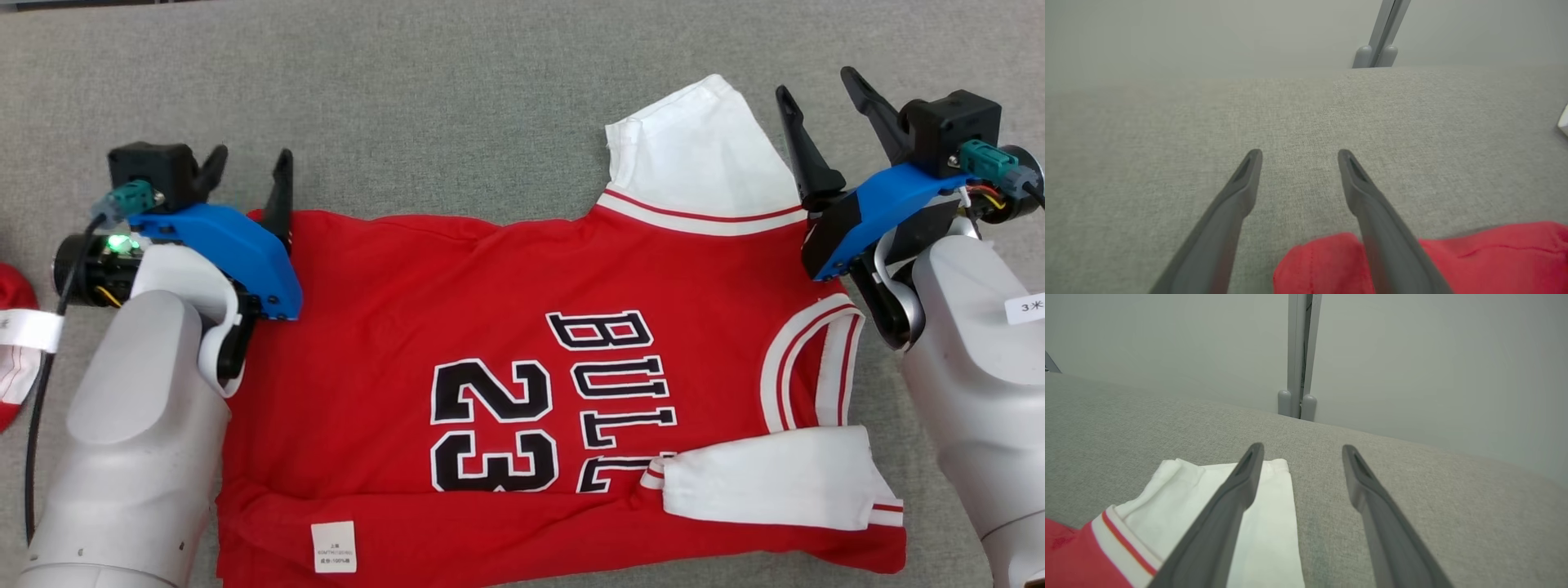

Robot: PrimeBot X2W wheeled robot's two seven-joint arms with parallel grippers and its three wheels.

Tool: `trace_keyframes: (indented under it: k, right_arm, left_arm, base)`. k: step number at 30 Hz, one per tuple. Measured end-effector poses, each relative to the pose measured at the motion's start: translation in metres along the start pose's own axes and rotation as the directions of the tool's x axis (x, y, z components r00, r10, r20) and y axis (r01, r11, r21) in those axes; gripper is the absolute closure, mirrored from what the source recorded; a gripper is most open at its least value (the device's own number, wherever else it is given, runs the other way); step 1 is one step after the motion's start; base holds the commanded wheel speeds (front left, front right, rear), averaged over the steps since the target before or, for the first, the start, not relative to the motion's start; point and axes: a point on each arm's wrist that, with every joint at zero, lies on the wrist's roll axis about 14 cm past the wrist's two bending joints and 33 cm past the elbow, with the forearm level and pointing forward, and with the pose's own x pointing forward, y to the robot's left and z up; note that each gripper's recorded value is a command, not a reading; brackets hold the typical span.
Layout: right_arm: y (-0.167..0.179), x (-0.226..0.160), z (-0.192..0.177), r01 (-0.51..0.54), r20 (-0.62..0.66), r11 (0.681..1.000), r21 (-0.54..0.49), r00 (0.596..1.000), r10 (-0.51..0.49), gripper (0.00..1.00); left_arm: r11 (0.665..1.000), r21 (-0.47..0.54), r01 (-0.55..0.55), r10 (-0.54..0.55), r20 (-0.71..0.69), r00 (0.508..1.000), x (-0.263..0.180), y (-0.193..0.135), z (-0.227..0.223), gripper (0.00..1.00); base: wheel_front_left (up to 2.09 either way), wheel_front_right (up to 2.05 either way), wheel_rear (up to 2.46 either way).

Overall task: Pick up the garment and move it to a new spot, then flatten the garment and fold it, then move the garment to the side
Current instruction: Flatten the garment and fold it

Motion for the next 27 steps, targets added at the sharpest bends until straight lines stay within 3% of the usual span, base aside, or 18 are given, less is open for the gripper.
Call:
trace_keyframes:
  k: [9,27]
  right_arm:
    - [0.002,0.003,-0.014,-0.009,-0.028,1.000,0.005,1.000,0.010,0.00]
    - [0.009,0.003,-0.021,-0.023,-0.047,0.999,0.022,0.999,0.024,0.00]
  left_arm:
    - [1.000,0.005,0.018,-0.017,-0.096,0.995,-0.007,-0.002,-0.033,0.00]
    - [0.999,-0.001,0.054,-0.053,-0.108,0.993,-0.021,-0.017,-0.035,0.00]
  base:
    - [0.00,0.00,0.00]
    - [0.00,0.00,0.00]
